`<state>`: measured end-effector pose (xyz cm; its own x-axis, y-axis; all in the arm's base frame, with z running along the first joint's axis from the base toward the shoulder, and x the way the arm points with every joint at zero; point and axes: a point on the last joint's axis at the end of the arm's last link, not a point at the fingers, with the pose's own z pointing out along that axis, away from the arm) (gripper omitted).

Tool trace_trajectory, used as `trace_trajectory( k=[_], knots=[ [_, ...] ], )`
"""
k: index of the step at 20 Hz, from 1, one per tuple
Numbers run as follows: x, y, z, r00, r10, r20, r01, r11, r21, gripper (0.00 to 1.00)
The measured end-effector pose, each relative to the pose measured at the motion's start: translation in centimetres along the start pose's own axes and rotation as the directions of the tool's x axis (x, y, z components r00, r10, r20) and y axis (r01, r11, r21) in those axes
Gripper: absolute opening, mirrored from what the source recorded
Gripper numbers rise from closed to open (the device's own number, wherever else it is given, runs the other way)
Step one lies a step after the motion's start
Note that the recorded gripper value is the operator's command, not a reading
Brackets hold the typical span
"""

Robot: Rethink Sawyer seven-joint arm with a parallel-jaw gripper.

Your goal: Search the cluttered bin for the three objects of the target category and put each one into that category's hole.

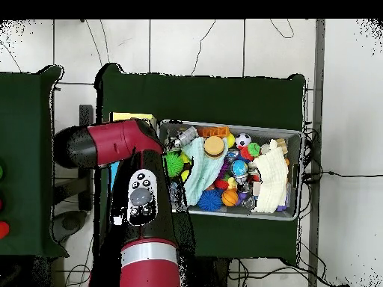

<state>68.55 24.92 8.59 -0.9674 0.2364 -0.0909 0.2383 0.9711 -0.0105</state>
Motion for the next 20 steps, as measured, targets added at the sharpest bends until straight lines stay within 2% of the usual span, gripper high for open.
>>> trace_trajectory(
  k=[15, 20],
  knots=[
    [-0.4, -0.1, 0.1, 1.0000, 0.006, 0.004, -0.006, 1.0000, -0.002, 0.00],
    [-1.6, -0.6, 0.1, 0.9997, 0.019, 0.016, -0.019, 0.9998, -0.006, 0.00]
  ],
)
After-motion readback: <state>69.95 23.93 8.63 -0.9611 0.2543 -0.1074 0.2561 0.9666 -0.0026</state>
